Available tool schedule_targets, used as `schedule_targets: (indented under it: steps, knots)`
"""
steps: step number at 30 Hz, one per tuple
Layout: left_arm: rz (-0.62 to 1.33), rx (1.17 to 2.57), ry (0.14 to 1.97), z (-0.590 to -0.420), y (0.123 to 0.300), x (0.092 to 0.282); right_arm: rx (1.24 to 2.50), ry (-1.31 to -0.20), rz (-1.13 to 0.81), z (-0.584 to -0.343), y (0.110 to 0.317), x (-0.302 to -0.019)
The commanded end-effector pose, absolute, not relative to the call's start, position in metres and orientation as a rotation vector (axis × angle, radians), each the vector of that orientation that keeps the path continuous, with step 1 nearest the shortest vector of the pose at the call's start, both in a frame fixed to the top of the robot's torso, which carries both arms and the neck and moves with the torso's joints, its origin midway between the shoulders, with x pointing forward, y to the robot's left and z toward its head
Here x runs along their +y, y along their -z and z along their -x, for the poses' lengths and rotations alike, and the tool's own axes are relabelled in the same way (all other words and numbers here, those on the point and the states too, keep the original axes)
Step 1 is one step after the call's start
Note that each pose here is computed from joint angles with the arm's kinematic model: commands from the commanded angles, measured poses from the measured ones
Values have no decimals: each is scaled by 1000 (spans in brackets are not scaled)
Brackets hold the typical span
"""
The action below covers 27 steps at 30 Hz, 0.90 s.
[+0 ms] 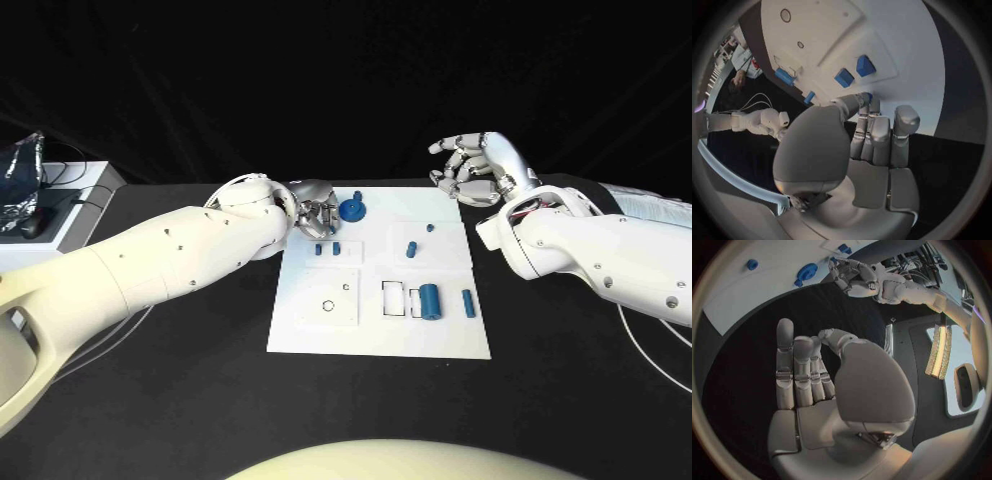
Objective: Assemble the parts on the task board
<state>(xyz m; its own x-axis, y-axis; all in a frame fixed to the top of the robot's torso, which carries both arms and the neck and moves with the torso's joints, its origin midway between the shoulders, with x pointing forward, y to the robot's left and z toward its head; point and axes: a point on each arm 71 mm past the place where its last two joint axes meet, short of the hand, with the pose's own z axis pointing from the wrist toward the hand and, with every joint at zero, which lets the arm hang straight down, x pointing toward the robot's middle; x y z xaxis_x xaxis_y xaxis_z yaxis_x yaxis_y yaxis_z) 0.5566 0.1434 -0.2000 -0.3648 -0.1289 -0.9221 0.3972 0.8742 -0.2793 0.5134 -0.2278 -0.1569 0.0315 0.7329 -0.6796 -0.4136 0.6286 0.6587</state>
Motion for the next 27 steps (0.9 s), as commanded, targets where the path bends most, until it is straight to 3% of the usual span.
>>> schedule_targets:
  steps: [1, 27]
  knots:
    - [-223, 1924, 542, -553, 209, 144, 1258, -916, -299, -513, 157, -226]
    - [-200, 1866, 549, -553, 204, 145, 1258, -913, -300, -513, 157, -228]
